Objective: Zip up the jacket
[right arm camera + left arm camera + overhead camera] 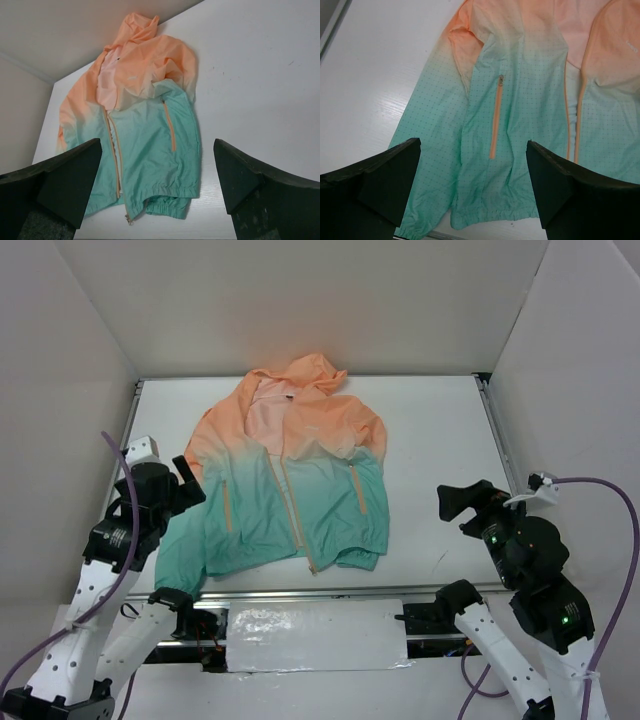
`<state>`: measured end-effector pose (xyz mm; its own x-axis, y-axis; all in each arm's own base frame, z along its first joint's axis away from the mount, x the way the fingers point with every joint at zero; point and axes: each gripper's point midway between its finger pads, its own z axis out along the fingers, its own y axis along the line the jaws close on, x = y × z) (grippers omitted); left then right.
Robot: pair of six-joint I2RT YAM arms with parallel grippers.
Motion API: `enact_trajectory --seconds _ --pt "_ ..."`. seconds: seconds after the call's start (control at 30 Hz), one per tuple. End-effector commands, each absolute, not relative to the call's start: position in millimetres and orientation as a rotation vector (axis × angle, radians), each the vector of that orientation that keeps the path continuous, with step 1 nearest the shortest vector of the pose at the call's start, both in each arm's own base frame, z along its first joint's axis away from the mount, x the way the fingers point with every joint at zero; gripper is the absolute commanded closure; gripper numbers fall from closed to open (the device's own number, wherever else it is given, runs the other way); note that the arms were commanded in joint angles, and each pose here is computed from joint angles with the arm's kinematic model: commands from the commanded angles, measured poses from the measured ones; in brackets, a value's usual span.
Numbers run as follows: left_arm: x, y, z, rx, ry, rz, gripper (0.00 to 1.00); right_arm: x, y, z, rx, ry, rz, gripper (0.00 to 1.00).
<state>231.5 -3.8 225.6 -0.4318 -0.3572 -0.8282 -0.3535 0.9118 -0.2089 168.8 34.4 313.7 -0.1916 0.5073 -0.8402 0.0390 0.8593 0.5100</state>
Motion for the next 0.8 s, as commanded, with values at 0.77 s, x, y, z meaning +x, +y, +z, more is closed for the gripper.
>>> enact_trajectory --seconds 0.77 --pt "222.7 -180.7 170.7 -0.326 2.319 -0.228 0.01 179.6 54.4 320.0 0.372 1.774 0.508 0.00"
